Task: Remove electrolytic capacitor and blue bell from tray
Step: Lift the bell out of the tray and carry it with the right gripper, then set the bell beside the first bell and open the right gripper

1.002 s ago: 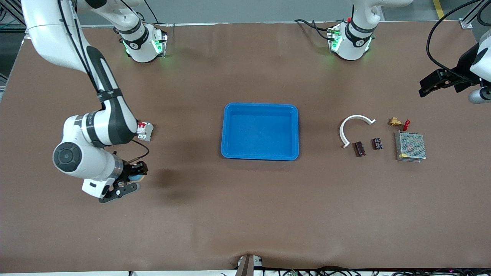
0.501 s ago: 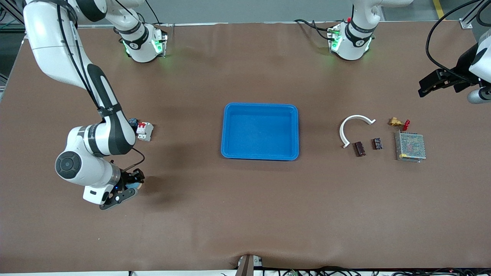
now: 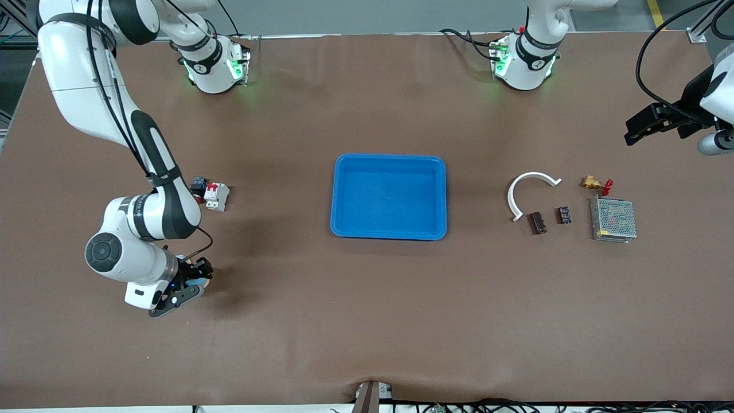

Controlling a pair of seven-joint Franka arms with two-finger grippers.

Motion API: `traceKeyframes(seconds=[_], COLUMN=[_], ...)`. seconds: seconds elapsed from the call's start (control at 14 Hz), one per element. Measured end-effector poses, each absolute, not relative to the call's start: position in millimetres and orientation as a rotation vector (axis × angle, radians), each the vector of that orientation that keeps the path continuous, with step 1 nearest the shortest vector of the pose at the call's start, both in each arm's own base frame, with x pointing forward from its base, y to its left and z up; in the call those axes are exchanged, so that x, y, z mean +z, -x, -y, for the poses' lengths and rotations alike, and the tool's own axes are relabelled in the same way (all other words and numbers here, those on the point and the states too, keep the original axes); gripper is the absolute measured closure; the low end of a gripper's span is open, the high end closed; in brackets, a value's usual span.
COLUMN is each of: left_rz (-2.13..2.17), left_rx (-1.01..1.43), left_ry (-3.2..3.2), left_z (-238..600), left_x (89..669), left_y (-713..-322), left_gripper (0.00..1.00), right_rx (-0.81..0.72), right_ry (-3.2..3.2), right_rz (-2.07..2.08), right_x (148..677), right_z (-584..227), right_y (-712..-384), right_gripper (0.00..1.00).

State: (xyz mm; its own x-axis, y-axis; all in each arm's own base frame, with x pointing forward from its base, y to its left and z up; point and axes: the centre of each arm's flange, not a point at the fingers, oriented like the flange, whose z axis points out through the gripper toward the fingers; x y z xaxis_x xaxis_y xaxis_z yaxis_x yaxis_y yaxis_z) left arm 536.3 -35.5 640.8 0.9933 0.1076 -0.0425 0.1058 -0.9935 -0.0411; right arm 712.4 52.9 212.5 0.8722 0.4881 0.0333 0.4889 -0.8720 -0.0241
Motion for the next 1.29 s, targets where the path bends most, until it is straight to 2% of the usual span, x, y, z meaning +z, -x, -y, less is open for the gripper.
traceKeyframes(seconds=[1.29], left_rz=[0.161], left_rx=[0.071], left_ry=[3.098], left_z=[37], left_x=[640], left_y=[-536], left_gripper=[0.00], right_rx=[-0.052], right_ry=[3.003], right_rz=[0.788], right_x=[184], right_z=[-56], right_y=[-711], right_gripper=[0.35])
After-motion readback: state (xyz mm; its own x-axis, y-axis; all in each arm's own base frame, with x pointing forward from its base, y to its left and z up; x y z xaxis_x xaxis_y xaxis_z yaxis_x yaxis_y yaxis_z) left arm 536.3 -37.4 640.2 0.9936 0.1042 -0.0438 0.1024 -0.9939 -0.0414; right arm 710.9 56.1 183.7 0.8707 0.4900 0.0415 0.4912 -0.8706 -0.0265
